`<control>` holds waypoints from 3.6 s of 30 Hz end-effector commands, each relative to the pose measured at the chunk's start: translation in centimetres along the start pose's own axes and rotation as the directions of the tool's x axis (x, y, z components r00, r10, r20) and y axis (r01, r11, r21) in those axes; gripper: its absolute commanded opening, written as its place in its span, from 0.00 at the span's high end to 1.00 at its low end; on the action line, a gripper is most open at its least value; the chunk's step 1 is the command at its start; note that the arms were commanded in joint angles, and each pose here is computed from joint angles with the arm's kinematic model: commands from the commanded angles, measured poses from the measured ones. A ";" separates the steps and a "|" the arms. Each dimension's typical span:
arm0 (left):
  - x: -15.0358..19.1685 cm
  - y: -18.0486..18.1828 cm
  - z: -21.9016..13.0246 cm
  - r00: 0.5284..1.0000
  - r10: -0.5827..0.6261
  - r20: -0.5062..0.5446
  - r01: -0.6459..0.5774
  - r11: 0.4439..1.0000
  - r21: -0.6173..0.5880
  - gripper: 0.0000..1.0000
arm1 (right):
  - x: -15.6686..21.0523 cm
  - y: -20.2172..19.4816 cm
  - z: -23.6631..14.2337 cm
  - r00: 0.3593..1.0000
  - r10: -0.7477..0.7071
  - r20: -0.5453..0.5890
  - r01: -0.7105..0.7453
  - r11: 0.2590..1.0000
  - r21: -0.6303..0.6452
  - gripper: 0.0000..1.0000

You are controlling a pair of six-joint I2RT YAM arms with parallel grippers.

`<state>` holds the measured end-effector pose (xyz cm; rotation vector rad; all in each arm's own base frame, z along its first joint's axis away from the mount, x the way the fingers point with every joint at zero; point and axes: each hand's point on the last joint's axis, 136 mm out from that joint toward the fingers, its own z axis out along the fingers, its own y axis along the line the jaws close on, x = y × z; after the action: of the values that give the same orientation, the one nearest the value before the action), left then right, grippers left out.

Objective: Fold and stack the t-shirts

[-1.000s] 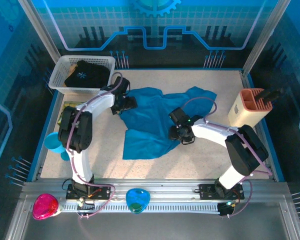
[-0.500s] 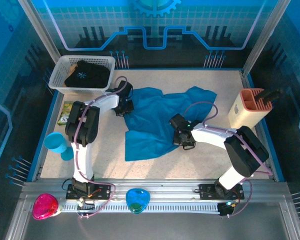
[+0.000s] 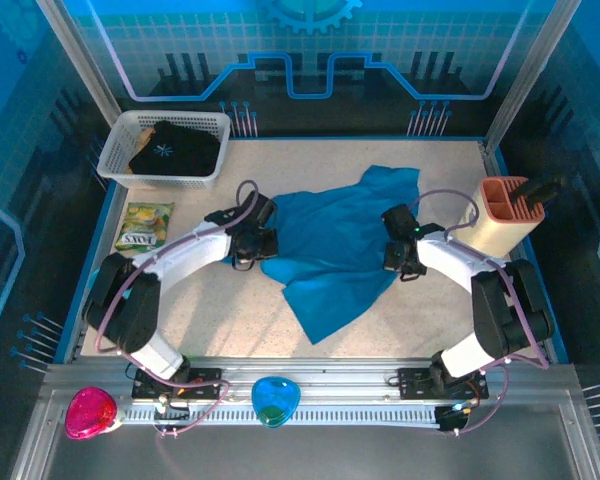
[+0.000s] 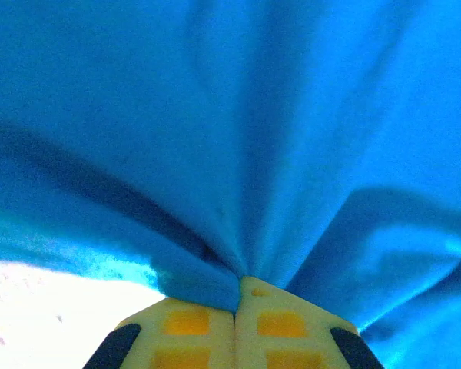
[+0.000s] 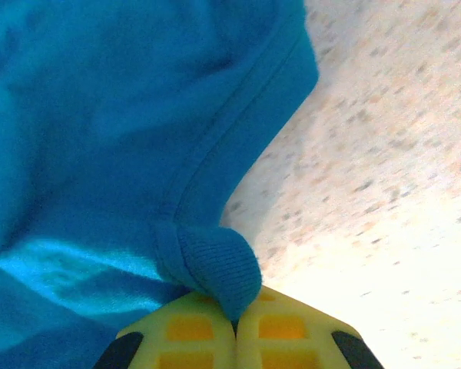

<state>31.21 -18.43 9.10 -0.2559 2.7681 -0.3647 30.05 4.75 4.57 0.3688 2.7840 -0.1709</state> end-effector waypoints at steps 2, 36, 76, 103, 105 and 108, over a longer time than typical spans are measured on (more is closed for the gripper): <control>3.4 -1.5 -1.6 0.997 -0.028 -0.074 0.032 0.998 0.050 1.00 | -2.9 -2.6 -0.1 0.998 -0.070 0.007 0.069 0.993 0.092 1.00; -2.3 9.4 1.2 0.928 -0.372 -0.004 0.372 0.927 -0.038 0.50 | -0.5 7.0 -4.0 0.984 -0.180 -0.002 0.164 0.902 -0.398 0.51; -26.5 7.0 4.3 0.938 0.017 0.346 0.102 0.941 -0.323 0.84 | 8.0 -0.1 -0.8 0.987 0.053 -0.152 -0.060 0.997 -0.044 0.63; -9.5 9.6 -1.3 0.967 -0.193 0.163 0.229 0.943 -0.241 0.41 | 3.8 3.8 -3.9 0.989 -0.133 -0.061 0.115 0.965 -0.236 0.62; -8.7 9.9 -1.2 0.958 -0.217 0.187 0.255 0.943 -0.213 0.41 | 3.4 6.0 -5.2 0.972 -0.234 0.001 0.226 0.937 -0.266 0.59; -8.3 10.4 -2.6 0.942 -0.229 0.245 0.280 0.940 -0.196 0.39 | 3.4 10.7 -7.2 0.905 -0.413 0.100 0.423 0.849 -0.316 0.52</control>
<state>35.65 -6.06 7.80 -0.6171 2.7041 0.0324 26.52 12.87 7.51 -0.0603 2.8391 0.1322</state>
